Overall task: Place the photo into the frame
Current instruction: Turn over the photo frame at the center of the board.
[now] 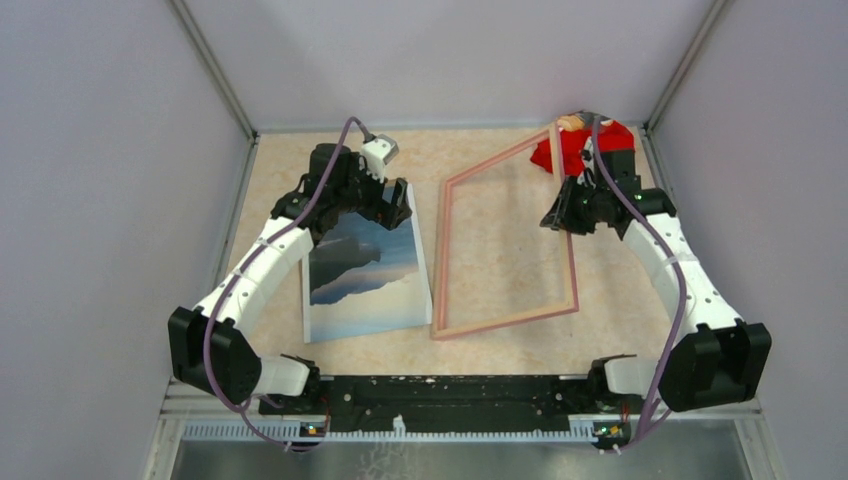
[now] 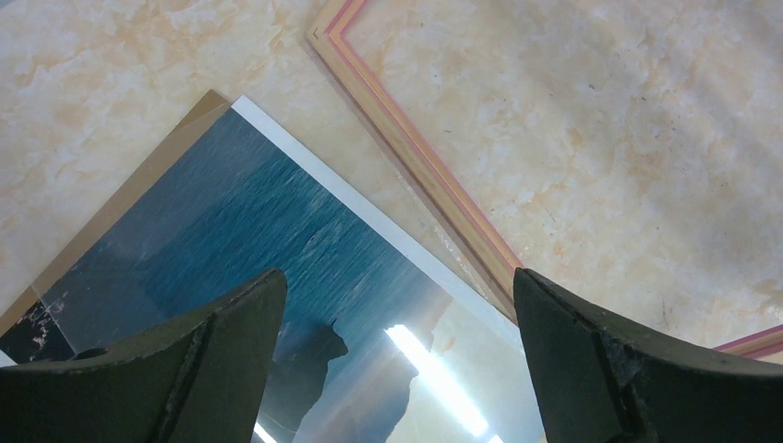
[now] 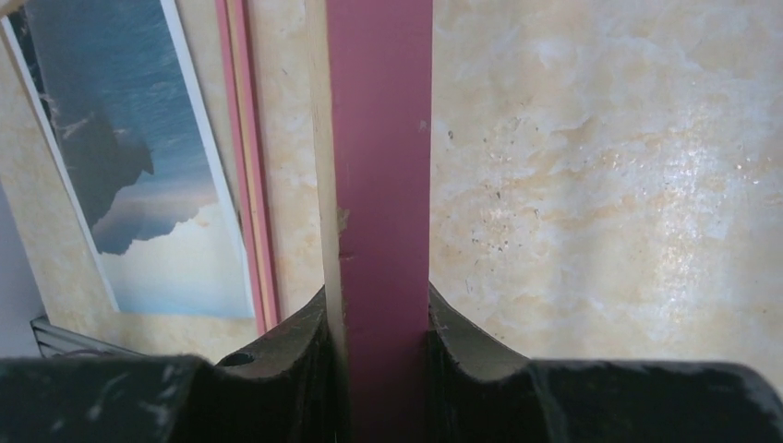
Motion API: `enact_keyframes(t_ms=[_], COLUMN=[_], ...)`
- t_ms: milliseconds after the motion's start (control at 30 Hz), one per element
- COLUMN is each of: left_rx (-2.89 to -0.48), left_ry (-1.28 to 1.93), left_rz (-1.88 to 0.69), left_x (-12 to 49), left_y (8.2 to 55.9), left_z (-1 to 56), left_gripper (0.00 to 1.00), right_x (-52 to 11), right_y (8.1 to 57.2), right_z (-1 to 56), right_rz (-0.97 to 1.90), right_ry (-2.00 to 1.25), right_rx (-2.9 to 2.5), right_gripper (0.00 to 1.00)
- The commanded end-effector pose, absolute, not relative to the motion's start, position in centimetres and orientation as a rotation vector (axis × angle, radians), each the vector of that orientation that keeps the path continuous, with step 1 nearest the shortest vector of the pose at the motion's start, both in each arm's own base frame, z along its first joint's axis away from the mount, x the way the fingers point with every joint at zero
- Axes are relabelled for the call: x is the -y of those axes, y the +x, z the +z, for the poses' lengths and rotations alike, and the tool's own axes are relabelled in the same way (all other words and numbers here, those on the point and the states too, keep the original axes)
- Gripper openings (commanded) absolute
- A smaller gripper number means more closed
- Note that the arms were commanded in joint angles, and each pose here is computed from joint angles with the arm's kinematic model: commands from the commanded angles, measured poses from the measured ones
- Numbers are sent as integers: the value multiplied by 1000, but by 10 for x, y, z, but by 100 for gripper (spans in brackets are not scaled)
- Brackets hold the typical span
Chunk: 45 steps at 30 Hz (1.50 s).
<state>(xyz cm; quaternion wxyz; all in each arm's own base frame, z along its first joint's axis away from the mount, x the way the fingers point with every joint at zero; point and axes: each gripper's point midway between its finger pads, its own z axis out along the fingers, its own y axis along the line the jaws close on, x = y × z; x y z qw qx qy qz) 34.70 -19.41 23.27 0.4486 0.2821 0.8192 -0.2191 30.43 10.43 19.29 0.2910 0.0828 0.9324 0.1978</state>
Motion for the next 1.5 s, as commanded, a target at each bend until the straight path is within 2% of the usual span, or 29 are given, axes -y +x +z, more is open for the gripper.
enact_keyframes(t_ms=[0,300,500,667,1000,1067,1233,1467], left_rx=[-2002,-2027,-2040,-2060,-2039,-2037,-2041,-2049], left_ry=[695,699,708,708,701,706,707,700], left_rz=[-498,-453,-425,-424,-356,-361,-378,-391], left_x=[190,183,180,180,173,174,175,176], left_y=[349,350,351,354,363,362,359,357], left_z=[241,231,225,218,230,231,229,233], left_gripper=[99,99,98,98,98,98,98,98], right_x=[-96,-95,-72,-60,-60,-55,-40,-58], right_y=[295,300,303,305,284,282,286,319], right_z=[151,113,93,66,14,12,20,86], right_rz=[440,413,219,97,6,-34,-159,-66], right_ry=[176,195,232,259,221,222,239,324], right_rx=[-2610,-2677,-2717,-2774,-2880,-2887,-2868,-2662], right_gripper=[20,21,21,25,29,32,52,66])
